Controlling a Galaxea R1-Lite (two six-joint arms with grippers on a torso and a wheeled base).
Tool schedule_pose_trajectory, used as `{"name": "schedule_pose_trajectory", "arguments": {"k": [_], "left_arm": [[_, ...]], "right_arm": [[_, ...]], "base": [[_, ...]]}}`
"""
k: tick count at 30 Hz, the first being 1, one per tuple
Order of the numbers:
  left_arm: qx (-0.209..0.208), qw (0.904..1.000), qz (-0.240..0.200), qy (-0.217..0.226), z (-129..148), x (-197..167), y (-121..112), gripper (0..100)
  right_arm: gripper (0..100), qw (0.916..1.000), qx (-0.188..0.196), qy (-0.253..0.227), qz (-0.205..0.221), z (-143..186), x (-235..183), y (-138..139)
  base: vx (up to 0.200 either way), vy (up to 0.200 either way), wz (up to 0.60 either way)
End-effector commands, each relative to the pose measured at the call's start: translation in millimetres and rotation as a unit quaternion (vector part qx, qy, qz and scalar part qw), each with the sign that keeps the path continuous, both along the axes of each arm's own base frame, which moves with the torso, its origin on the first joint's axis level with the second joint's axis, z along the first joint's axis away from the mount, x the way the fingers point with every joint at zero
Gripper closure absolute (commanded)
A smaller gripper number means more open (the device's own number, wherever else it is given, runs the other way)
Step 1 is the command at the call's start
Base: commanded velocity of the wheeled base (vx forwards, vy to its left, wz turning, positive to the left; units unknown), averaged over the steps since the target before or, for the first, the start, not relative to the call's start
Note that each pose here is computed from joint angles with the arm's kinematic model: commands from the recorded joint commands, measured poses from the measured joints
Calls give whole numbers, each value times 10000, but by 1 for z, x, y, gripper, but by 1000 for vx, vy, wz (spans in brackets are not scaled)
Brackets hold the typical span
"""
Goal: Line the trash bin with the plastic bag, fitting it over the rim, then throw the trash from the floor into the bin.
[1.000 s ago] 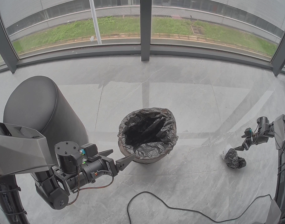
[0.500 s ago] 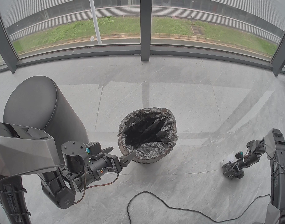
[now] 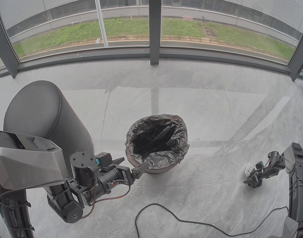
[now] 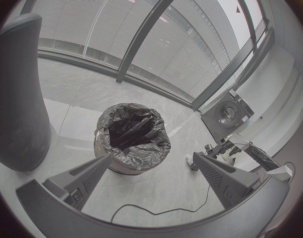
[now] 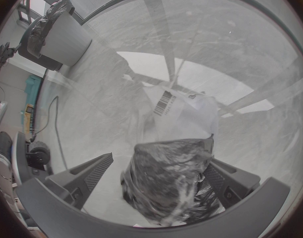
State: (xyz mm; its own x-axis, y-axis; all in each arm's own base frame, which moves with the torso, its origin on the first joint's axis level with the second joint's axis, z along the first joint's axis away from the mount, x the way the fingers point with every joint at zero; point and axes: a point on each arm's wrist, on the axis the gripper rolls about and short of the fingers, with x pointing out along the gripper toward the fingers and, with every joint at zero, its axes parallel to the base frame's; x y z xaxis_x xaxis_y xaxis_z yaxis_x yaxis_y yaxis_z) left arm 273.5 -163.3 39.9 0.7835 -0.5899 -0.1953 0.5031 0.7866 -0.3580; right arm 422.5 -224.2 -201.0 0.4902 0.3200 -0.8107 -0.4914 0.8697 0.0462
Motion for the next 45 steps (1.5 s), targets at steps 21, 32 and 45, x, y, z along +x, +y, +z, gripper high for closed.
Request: {"name": "schedule_pose_trajectory", "arguments": {"k": [21, 32, 45], "left_arm": [[-66, 9995, -276, -133, 9, -10, -15, 0], [-108, 9991, -320, -255, 16, -12, -16, 0], [-362, 9975, -58, -603, 45, -18, -9, 0]], "right_arm": [[100, 9690, 838, -1353, -1888, 109, 3, -80], [100, 9466, 1058, -2431, -1834, 277, 23, -53], [100, 9497, 2360, -1728, 1119, 393, 50, 309]], "base": [[0, 0, 0], [0, 0, 0], [0, 0, 0]]}}
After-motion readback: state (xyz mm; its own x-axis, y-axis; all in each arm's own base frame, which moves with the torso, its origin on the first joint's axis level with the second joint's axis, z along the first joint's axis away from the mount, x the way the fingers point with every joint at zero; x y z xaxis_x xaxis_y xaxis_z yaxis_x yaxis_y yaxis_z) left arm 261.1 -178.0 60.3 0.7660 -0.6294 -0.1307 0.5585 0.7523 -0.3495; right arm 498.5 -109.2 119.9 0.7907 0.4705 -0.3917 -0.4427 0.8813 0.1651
